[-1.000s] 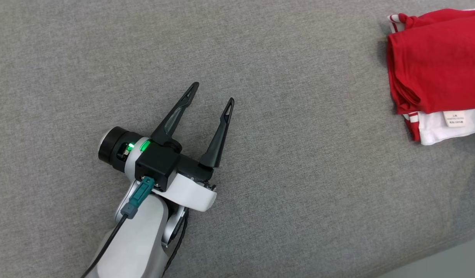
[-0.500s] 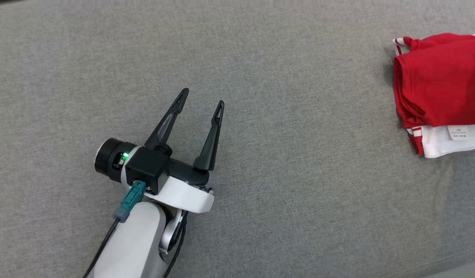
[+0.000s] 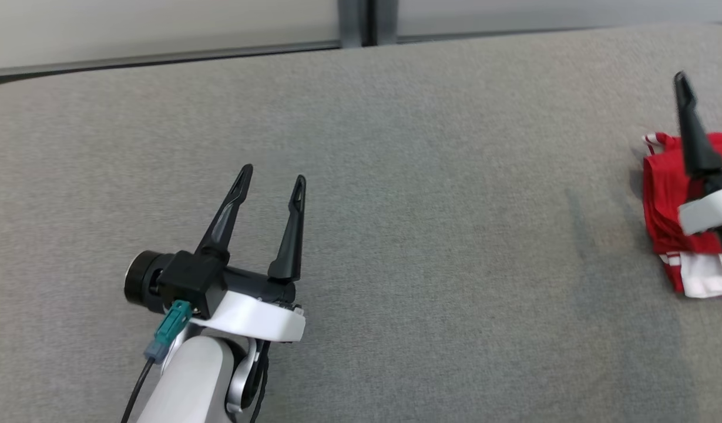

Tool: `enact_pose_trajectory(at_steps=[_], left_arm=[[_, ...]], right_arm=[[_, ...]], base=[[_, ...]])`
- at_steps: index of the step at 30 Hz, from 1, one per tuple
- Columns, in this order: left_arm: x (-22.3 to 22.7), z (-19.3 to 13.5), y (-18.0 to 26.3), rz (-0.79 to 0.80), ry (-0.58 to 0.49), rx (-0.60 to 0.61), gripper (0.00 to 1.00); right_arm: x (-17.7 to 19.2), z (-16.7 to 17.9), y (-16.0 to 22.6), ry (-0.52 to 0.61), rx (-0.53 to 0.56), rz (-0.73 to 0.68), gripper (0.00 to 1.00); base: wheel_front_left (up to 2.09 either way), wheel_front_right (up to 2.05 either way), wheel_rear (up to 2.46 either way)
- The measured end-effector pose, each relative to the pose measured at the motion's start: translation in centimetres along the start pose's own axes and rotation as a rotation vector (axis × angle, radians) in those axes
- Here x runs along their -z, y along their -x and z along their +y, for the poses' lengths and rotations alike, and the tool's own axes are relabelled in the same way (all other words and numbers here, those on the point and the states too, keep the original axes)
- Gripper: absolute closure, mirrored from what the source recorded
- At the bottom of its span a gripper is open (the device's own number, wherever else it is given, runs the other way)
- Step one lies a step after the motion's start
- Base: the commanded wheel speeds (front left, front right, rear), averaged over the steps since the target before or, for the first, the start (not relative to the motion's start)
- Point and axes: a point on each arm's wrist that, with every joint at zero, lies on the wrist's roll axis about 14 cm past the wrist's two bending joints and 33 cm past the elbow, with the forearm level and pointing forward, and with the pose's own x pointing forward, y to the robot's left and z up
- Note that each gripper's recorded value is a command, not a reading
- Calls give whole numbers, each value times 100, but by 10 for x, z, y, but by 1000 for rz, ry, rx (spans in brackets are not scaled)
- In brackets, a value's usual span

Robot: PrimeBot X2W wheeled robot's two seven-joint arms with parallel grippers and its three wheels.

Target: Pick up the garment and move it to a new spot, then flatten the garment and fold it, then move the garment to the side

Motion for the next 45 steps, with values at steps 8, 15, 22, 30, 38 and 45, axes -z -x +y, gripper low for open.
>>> enact_pose_trajectory(at_steps=[8, 15, 22, 30, 38, 45], left_arm=[[-17, 28, 38, -12, 20, -123, 0], [-13, 40, 64, 16, 22, -188, 0], [0, 40, 79, 58, 18, -210, 0], [-1, 44, 81, 56, -14, -224, 0], [-4, 52, 87, 51, -32, -280, 0], [-5, 53, 89, 50, -38, -297, 0]], right_arm=[[-20, 67, 10, -135, -89, -88, 0], [-14, 100, 38, -247, -87, -85, 0], [1, 115, 64, -316, -41, -57, 0], [16, 130, 77, -295, -35, -13, 0], [18, 135, 82, -280, -34, -1, 0], [18, 134, 83, -278, -27, -2, 0]], base=[[0, 0, 0], [0, 0, 0], [0, 0, 0], [0, 0, 0], [0, 0, 0], [0, 0, 0]])
